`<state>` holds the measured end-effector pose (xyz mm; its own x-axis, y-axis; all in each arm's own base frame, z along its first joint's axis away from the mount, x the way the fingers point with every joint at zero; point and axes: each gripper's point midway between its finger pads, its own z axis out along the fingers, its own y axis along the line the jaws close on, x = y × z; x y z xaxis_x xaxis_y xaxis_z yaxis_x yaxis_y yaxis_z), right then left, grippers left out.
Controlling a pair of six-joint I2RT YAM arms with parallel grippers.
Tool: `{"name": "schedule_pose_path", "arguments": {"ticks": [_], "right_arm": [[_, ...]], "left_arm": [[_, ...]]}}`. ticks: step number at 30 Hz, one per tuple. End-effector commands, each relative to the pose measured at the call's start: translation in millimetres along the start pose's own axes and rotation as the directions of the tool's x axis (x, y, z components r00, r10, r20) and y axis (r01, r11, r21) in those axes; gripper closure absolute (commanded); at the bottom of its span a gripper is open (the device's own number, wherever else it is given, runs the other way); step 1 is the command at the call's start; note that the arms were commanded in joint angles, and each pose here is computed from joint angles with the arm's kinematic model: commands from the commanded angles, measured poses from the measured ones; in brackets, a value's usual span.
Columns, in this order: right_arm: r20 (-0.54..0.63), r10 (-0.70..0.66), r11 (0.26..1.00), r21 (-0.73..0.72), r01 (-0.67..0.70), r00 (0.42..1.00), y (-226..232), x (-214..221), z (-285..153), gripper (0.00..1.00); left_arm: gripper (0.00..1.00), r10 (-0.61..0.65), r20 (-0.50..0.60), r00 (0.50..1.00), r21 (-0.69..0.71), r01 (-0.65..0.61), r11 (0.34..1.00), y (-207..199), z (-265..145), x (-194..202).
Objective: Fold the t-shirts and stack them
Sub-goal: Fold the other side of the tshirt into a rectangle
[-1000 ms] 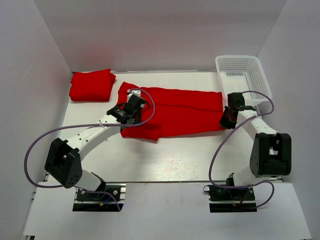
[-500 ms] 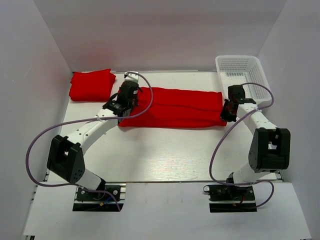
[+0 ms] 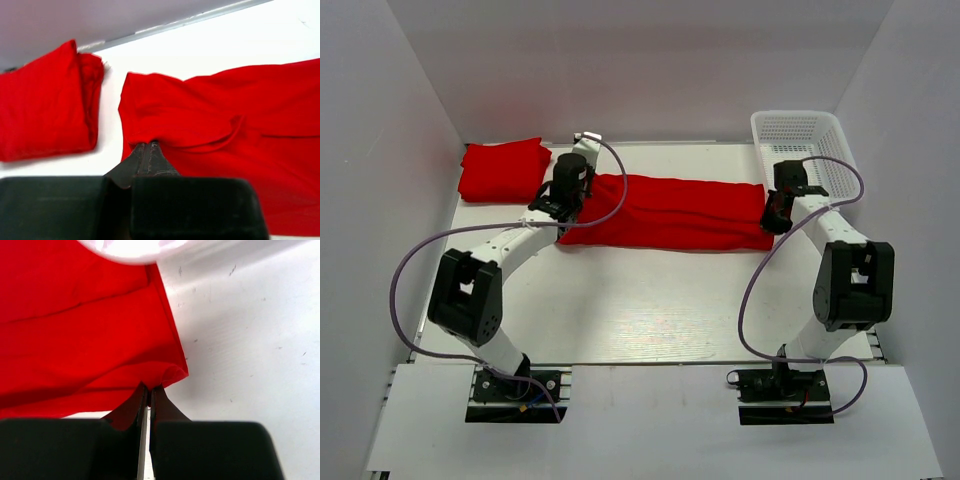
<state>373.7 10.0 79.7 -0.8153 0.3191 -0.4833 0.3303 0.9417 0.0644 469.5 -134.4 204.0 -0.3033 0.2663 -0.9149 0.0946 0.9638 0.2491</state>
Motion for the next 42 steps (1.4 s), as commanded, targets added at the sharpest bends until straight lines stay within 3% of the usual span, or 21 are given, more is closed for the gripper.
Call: {"name": "schedule_pose_path", "arguments": {"ticks": [1, 7, 11, 13, 14, 21, 27, 38, 39, 40, 41, 42], "right_arm": [[0.051, -0.015, 1.0, 0.024, 0.014, 0.999, 0.5, -24.6, -3.6, 1.0], [0.067, -0.037, 0.999, 0.024, 0.035, 0.997, 6.2, -38.1, 4.7, 1.0], [0.061, -0.039, 0.999, 0.013, 0.038, 0.997, 10.1, -41.0, 8.7, 1.0], [0.056, -0.033, 0.999, 0.014, 0.033, 0.998, 10.1, -40.3, 11.9, 1.0], [0.052, -0.033, 0.999, 0.015, 0.032, 0.998, 9.6, -38.7, 12.4, 1.0], [0.053, -0.023, 0.998, 0.059, 0.02, 0.998, 1.1, -36.4, 15.7, 1.0], [0.048, -0.025, 0.997, 0.071, 0.021, 0.999, -0.1, -36.8, 18.4, 1.0], [0.019, -0.022, 0.997, 0.071, 0.021, 1.0, 3.1, -36.1, 28.6, 1.0], [0.018, -0.025, 0.997, 0.068, 0.024, 1.0, 4.0, -37.0, 29.7, 0.96], [0.015, -0.019, 0.997, 0.074, 0.018, 1.0, 2.6, -37.3, 31.1, 0.93], [0.011, -0.022, 0.997, 0.073, 0.021, 1.0, 4.7, -37.4, 30.9, 0.87], [0.017, -0.026, 0.998, 0.06, 0.025, 1.0, 8.7, -40.8, 28.9, 0.79]], "left_arm": [[1.0, 0.033, 0.14, 0.99, 0.05, -0.04, 0.998, 3.7, 12.9, -35.5], [1.0, 0.08, 0.203, 0.976, 0.09, -0.1, 0.991, 4.6, 38.0, -36.4], [1.0, 0.112, 0.27, 0.956, 0.217, -0.174, 0.96, -17.7, 53.5, -41.5], [1.0, 0.127, 0.248, 0.96, 0.259, -0.192, 0.947, -26.9, 66.6, -24.4], [1.0, 0.11, 0.31, 0.944, 0.281, -0.201, 0.938, -32.2, 64.1, -38.9], [1.0, 0.092, 0.367, 0.926, 0.302, -0.212, 0.93, -30.7, 81.1, -48.5], [1.0, 0.089, 0.371, 0.924, 0.3, -0.21, 0.931, -23.8, 92.6, -49.6], [1.0, 0.092, 0.314, 0.945, 0.365, -0.209, 0.907, -38.5, 108.3, -8.6], [0.95, 0.088, 0.281, 0.956, 0.345, -0.187, 0.92, -35.5, 112.6, 2.4], [0.75, 0.089, 0.283, 0.955, 0.325, -0.183, 0.928, -31.8, 113.8, 0.8], [0.21, 0.079, 0.271, 0.959, 0.316, -0.166, 0.934, -31.1, 117.6, 5.8], [0.02, 0.083, 0.259, 0.962, 0.28, -0.157, 0.947, -24.3, 119.8, 7.0]]}}
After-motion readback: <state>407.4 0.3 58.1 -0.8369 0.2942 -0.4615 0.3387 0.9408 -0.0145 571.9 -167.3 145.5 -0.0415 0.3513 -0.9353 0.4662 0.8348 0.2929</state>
